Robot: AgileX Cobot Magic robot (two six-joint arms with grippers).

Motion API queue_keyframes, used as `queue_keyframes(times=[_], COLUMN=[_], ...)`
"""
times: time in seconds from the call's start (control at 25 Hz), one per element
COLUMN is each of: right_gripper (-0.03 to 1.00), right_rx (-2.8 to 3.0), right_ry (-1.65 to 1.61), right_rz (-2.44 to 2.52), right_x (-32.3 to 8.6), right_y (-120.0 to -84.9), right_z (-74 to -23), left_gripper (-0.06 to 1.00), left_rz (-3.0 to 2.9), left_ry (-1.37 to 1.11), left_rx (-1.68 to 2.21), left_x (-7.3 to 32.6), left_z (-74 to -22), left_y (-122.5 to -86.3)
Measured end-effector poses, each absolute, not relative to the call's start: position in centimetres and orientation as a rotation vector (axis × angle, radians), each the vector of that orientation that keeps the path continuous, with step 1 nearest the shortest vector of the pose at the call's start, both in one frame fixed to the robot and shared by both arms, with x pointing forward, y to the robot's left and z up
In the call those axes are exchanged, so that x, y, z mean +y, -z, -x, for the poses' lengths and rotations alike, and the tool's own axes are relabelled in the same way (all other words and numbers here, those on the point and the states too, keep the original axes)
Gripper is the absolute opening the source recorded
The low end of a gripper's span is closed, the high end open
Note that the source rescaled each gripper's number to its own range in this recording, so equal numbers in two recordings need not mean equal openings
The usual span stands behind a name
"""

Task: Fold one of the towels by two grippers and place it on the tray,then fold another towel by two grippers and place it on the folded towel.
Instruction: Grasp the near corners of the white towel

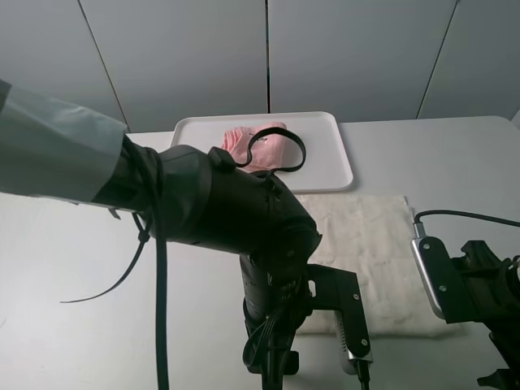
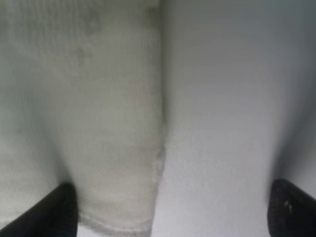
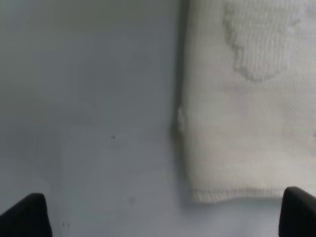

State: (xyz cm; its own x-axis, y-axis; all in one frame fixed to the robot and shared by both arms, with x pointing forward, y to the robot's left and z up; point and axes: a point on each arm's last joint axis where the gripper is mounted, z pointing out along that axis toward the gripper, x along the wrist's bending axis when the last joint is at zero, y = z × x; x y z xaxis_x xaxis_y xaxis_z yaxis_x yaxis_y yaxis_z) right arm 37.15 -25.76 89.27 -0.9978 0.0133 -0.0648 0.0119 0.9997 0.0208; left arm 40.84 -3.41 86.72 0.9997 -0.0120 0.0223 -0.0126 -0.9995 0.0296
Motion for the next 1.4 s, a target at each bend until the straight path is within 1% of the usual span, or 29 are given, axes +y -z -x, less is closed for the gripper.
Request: queue_keyframes(times=[1.0, 1.16, 1.4], right_gripper=[1.00, 1.00, 1.00], right_rx=[3.076, 3.072, 3.103], right_ry=[-0.065, -0.082, -0.066], right_rz=[0.076, 0.175, 0.182], right_x=[-25.5, -24.6, -23.9], right_y=[-89.3, -89.2, -88.0], right_z=[-37.1, -36.9, -37.0], left_gripper=[0.99, 0.99, 0.99], left_rz=[-3.116, -3.116, -3.119], left_ry=[-0.044, -0.044, -0.043], left_rx=[-0.035, -0.035, -0.035], left_x=[-3.4, -3.4, -3.4], left_z=[-40.9, -40.9, -40.9], left_y=[-86.7, -86.7, -86.7])
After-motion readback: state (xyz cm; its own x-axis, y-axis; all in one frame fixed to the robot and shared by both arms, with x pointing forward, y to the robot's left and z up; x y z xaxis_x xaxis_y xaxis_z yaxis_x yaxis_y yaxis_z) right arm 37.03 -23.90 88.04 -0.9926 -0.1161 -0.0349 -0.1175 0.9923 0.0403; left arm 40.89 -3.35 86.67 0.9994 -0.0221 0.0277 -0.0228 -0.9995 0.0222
